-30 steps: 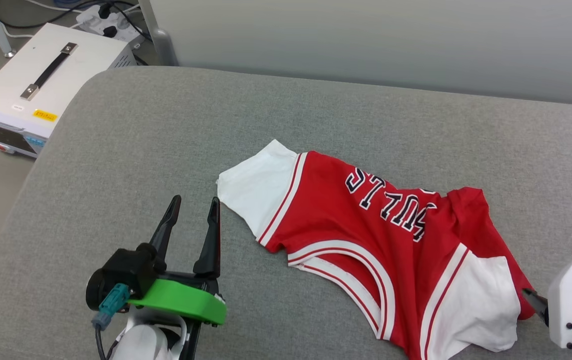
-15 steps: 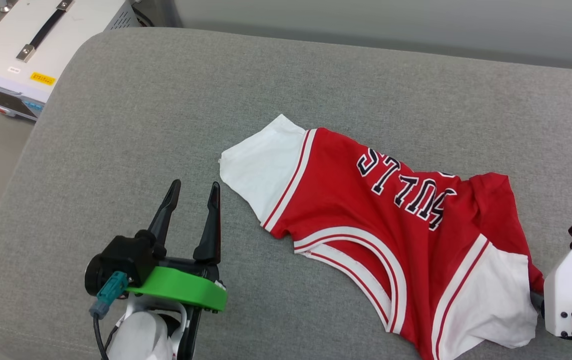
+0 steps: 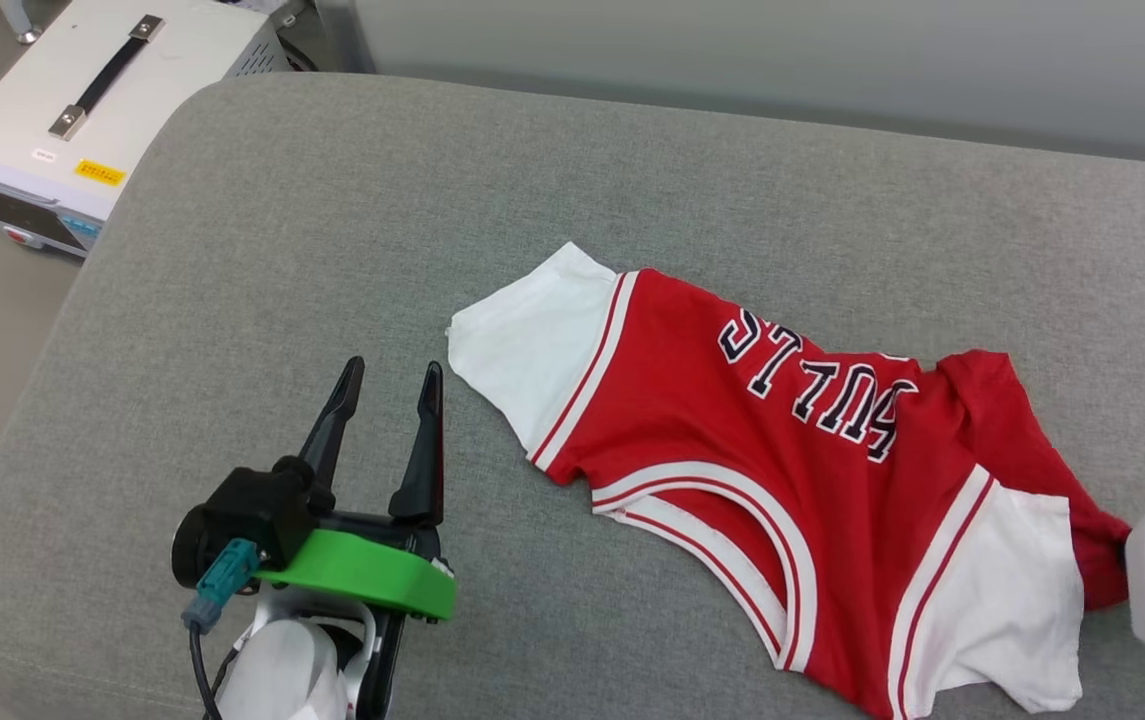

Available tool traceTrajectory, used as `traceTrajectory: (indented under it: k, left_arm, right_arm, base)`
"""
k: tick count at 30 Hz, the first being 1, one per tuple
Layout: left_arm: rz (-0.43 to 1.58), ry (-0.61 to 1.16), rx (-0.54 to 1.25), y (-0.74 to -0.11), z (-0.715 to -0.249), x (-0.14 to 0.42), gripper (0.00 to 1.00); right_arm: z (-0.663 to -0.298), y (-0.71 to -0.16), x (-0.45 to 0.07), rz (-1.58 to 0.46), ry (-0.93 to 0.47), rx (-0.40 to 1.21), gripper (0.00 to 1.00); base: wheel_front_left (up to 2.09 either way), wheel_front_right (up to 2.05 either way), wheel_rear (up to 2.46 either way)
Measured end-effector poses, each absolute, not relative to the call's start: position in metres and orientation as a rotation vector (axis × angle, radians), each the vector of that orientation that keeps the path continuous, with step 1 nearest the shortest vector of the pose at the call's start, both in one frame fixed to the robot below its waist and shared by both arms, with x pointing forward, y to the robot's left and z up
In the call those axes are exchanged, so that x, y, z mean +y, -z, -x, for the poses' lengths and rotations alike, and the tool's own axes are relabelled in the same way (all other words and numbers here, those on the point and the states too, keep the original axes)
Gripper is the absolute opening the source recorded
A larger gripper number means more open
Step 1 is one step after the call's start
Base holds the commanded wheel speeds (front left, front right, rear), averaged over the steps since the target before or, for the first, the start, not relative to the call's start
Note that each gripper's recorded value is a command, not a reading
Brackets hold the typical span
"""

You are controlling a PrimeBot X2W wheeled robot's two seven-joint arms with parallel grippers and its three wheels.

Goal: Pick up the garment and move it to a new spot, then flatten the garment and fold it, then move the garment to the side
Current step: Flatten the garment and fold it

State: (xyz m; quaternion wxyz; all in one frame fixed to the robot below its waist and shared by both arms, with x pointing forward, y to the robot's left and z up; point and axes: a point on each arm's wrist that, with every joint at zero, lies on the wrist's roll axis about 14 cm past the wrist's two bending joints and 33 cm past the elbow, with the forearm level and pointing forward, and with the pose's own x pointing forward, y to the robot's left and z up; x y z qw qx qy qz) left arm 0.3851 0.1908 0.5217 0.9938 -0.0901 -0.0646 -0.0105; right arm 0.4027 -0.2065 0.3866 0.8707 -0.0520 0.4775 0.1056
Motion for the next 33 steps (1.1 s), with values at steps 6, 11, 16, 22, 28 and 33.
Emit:
traceTrajectory:
  k: [6,11,16,22,28,33]
  left_arm:
    - [0.186,0.019,-0.151,-0.529,-0.381,0.192,1.00]
    - [0.185,0.006,-0.140,-0.525,-0.382,0.196,1.00]
    - [0.195,-0.002,-0.126,-0.520,-0.390,0.198,1.00]
    - [0.191,0.003,-0.114,-0.514,-0.404,0.198,1.00]
    - [0.188,-0.010,-0.096,-0.507,-0.414,0.202,1.00]
    - [0.174,-0.030,-0.079,-0.500,-0.419,0.207,1.00]
  right_arm:
    - [-0.442,-0.433,-0.229,0.215,-0.179,0.845,0.00]
    - [-0.477,-0.464,-0.238,0.296,-0.161,0.756,0.00]
    - [-0.527,-0.497,-0.247,0.377,-0.130,0.626,0.00]
    - [-0.589,-0.525,-0.245,0.461,-0.119,0.482,0.00]
    - [-0.639,-0.530,-0.233,0.516,-0.128,0.371,0.00]
    - [-0.658,-0.496,-0.221,0.528,-0.152,0.411,1.00]
  base:
    - [0.00,0.00,0.00]
    - [0.00,0.00,0.00]
    - [0.00,0.00,0.00]
    - [0.00,0.00,0.00]
    - [0.00,0.00,0.00]
    - [0.00,0.00,0.00]
